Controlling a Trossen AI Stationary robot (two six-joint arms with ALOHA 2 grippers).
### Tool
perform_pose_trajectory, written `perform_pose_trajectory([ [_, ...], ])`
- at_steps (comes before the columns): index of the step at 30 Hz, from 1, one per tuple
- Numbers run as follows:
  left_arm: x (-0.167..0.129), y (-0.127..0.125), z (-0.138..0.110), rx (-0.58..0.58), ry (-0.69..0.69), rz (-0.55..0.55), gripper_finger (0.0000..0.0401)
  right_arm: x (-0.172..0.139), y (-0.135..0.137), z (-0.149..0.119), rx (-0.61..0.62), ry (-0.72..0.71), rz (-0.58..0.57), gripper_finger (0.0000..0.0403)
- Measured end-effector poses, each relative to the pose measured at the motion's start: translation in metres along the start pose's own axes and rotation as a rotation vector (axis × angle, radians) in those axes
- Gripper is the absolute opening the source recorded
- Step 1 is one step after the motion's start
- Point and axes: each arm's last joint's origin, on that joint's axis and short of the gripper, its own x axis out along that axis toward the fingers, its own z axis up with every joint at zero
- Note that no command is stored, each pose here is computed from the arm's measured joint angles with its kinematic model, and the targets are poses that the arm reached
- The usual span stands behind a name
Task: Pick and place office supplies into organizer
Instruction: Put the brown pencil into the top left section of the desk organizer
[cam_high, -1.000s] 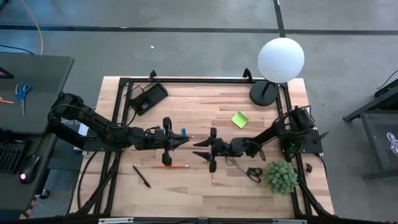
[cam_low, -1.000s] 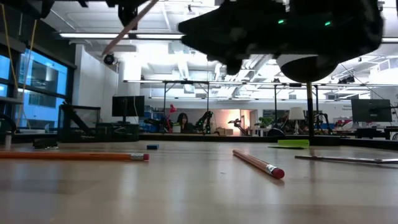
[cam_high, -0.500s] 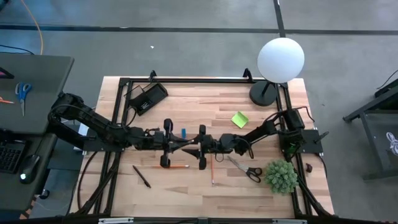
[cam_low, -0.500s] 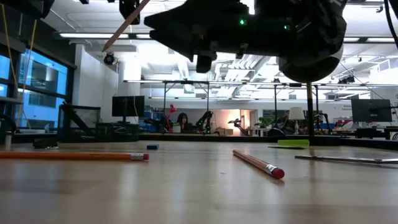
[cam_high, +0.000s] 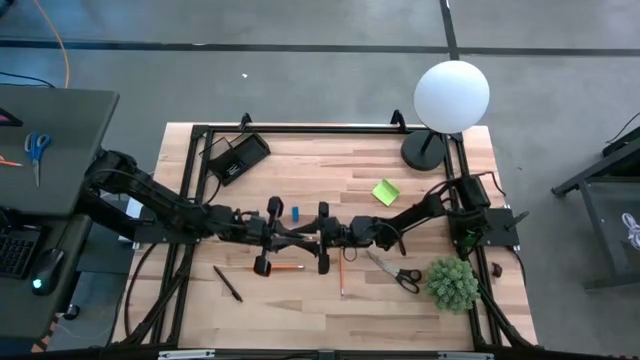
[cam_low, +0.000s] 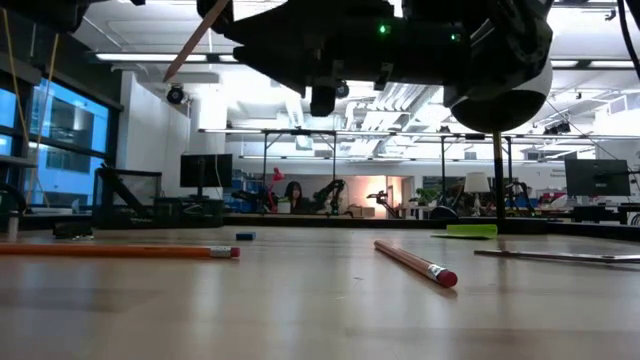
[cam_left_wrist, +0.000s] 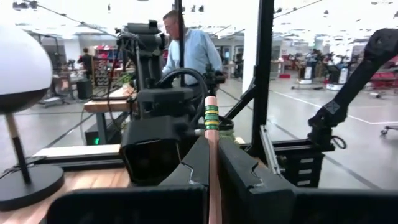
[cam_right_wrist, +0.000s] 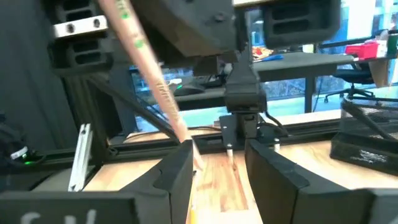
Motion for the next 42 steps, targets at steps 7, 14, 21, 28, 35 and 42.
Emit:
perform_pose_trajectory([
  [7, 0.006, -0.002, -0.007, -0.010, -0.031, 0.001, 0.0000, -0.003, 0.014, -0.003, -0.075, 0.010, 0.024, 0.0137],
  [14, 0.006, -0.002, -0.007, -0.014, -0.049, 0.002, 0.0000, -0.003, 0.015, -0.003, -0.085, 0.015, 0.016, 0.0137],
  [21, 0.006, -0.002, -0.007, -0.014, -0.049, 0.002, 0.0000, -0.003, 0.015, -0.003, -0.085, 0.016, 0.024, 0.0137],
  [28, 0.007, -0.002, -0.010, -0.007, -0.021, 0.000, 0.0000, -0.003, 0.016, 0.003, -0.120, -0.048, 0.020, 0.0137],
  [35, 0.007, -0.002, -0.011, -0.004, -0.008, 0.000, 0.0000, -0.003, 0.014, 0.004, -0.121, -0.061, 0.008, 0.0137],
  [42, 0.007, -0.002, -0.014, 0.005, 0.026, 0.010, 0.0000, -0.003, 0.015, 0.005, -0.137, -0.068, 0.008, 0.0117],
])
